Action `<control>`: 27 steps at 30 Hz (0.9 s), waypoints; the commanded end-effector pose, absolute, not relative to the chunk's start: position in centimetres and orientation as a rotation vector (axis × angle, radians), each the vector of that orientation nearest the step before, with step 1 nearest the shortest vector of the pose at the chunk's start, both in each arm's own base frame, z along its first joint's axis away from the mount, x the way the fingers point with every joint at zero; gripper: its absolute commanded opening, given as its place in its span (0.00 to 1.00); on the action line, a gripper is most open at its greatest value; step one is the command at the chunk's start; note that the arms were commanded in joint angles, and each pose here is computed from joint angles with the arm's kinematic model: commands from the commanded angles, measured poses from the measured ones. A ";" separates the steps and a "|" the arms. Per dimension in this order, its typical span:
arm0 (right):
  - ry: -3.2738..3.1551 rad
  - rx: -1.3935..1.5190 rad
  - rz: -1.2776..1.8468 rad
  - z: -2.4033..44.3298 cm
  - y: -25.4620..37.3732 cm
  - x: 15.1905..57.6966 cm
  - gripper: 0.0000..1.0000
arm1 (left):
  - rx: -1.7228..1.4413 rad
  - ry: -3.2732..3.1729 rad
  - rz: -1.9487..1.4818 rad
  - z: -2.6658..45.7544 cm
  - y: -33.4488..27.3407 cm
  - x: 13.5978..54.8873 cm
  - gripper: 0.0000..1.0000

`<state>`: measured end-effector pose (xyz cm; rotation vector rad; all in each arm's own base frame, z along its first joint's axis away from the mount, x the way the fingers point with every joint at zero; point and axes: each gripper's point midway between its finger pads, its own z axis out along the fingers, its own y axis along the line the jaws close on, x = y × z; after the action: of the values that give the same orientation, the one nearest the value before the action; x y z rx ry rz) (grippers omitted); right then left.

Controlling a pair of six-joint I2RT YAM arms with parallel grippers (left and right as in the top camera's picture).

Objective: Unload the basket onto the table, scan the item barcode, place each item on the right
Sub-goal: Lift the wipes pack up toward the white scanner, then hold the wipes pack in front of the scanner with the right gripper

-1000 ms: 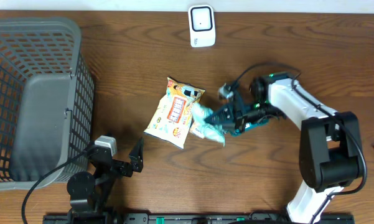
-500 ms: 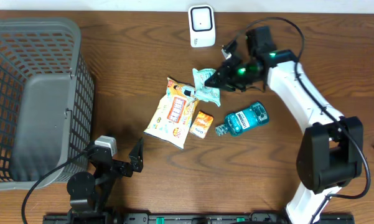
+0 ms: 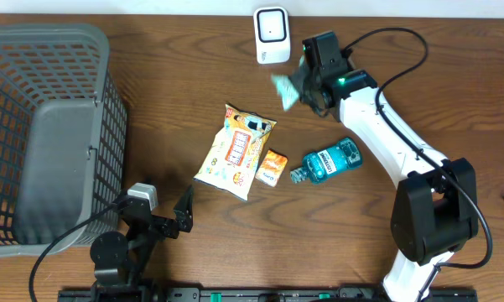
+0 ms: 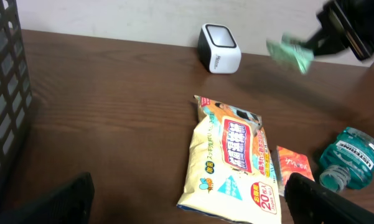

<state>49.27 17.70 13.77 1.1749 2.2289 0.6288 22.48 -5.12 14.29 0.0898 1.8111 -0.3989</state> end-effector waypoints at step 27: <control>1.661 0.550 0.672 19.1 23.6 66.3 0.01 | 0.070 1.842 -0.404 13.1 -5.0 22.5 0.98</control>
<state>65.03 23.02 17.46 0.5653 1.7063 0.6843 22.48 -5.12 14.29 0.0898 1.8111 -0.3989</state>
